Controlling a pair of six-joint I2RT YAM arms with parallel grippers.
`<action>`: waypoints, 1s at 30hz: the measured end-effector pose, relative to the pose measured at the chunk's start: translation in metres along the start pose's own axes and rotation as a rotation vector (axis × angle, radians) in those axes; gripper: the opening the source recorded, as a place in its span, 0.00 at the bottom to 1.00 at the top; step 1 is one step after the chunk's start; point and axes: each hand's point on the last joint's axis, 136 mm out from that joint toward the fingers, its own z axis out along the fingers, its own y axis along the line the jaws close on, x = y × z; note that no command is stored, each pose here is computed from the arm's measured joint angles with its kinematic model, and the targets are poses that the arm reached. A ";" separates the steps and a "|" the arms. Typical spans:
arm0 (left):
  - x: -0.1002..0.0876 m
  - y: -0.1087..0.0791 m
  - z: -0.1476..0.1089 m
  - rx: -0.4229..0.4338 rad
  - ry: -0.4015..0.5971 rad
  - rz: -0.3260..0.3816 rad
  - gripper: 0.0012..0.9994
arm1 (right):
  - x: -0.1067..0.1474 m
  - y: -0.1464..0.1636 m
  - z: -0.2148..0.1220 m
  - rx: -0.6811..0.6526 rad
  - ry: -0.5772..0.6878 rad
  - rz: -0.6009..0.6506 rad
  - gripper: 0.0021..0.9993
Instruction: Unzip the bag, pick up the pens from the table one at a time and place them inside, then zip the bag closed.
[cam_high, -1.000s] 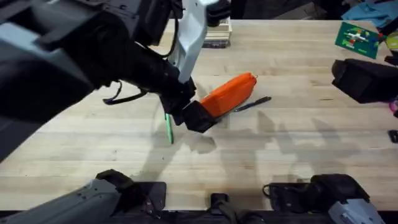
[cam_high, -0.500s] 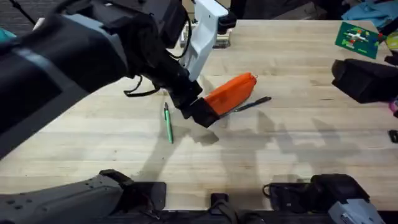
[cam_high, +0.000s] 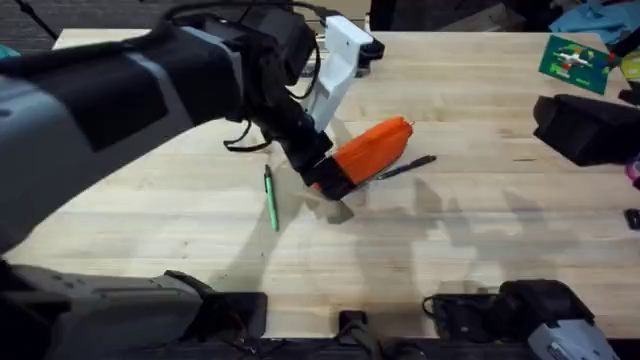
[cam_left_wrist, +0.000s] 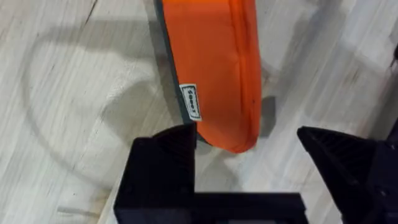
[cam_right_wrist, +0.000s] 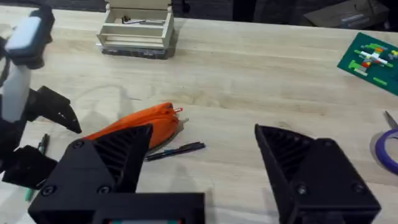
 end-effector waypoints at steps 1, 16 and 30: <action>0.000 0.001 0.002 0.002 0.003 -0.002 1.00 | 0.000 0.000 0.000 0.000 0.000 0.000 1.00; -0.005 0.007 0.005 -0.011 -0.013 0.011 0.39 | 0.000 0.000 0.000 0.000 0.000 0.000 1.00; -0.006 0.008 0.005 -0.020 -0.015 0.018 0.04 | 0.000 0.015 -0.001 -0.086 0.001 0.033 1.00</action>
